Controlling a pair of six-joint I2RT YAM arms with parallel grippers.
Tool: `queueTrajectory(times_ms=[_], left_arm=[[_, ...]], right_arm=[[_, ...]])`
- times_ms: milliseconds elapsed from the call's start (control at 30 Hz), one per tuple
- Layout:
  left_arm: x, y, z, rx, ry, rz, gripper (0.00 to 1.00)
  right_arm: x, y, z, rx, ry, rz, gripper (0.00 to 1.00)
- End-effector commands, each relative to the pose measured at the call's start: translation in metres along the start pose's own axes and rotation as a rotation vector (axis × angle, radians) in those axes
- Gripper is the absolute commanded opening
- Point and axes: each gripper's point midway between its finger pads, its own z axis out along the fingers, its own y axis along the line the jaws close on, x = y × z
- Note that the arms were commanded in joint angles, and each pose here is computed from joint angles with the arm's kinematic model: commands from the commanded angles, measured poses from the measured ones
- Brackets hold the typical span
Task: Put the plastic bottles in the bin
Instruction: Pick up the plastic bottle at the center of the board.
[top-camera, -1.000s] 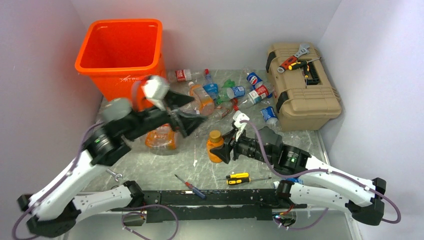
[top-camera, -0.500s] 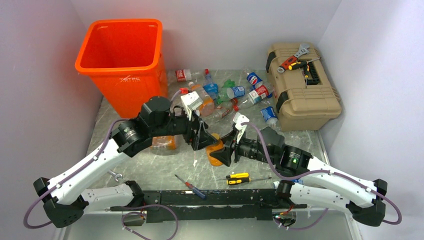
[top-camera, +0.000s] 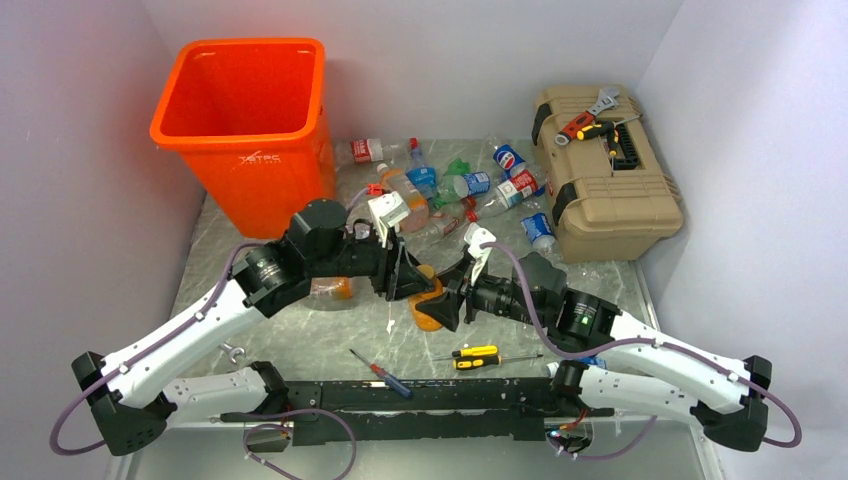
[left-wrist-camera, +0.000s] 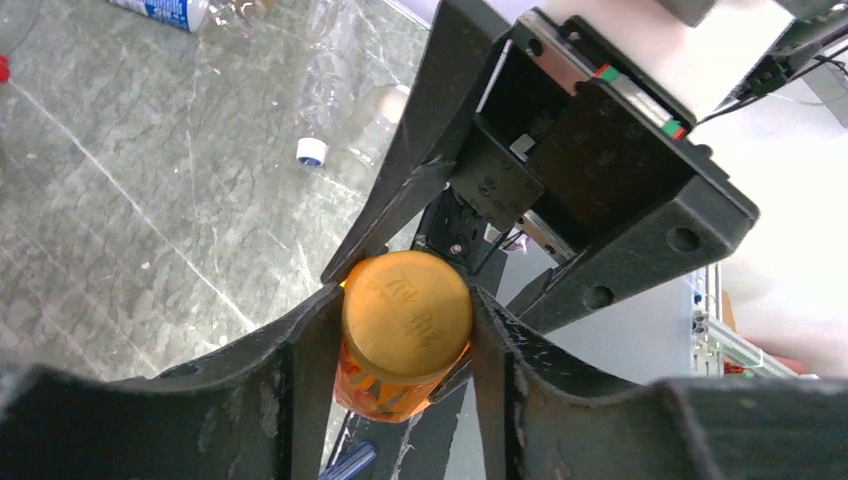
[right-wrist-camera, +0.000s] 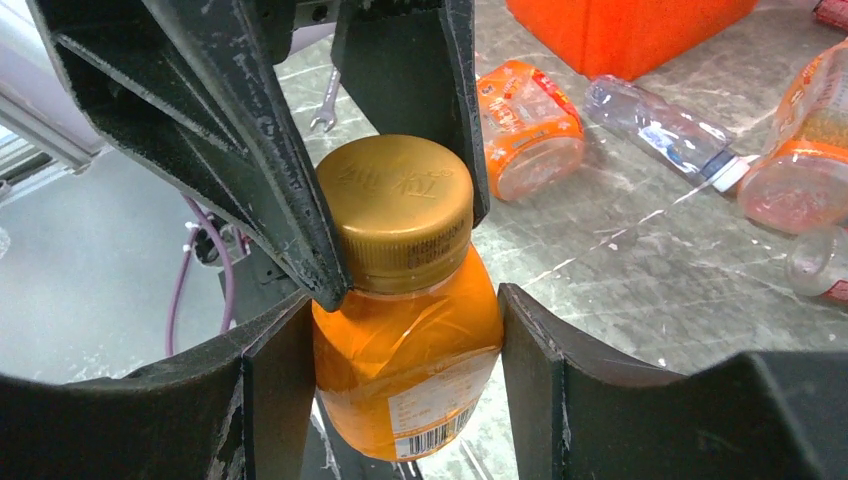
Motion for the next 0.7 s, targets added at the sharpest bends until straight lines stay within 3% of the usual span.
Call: queueTrajectory(times_ms=[0, 67, 133, 200, 233, 433, 567, 667], left_arm=[[-0.014, -0.006, 0.002, 0.03, -0.051, 0.024, 0.44], [-0.016, -0.006, 0.002, 0.027, -0.06, 0.028, 0.31], [-0.02, -0.004, -0.001, 0.008, -0.076, 0.044, 0.2], [-0.028, 0.001, -0.009, -0.046, -0.102, 0.07, 0.09], [-0.034, 0.006, -0.015, -0.096, -0.118, 0.088, 0.03], [-0.127, 0.038, -0.105, -0.566, -0.36, 0.333, 0.0], [-0.206, 0.039, -0.174, -0.863, -0.57, 0.54, 0.0], [-0.255, 0.039, -0.216, -1.095, -0.664, 0.652, 0.0]], right_arm=[[-0.02, 0.011, 0.001, -0.047, -0.073, 0.001, 0.37], [-0.019, 0.01, 0.001, -0.042, -0.069, 0.01, 0.47], [-0.021, 0.011, -0.001, -0.042, -0.067, 0.022, 0.76], [-0.026, 0.01, -0.007, -0.024, -0.076, 0.035, 0.96], [-0.03, 0.008, -0.011, -0.009, -0.085, 0.038, 0.99], [-0.055, -0.008, -0.048, 0.102, -0.195, 0.055, 1.0], [-0.052, -0.029, -0.065, 0.202, -0.29, 0.093, 1.0], [-0.039, -0.037, -0.063, 0.232, -0.303, 0.117, 1.0]])
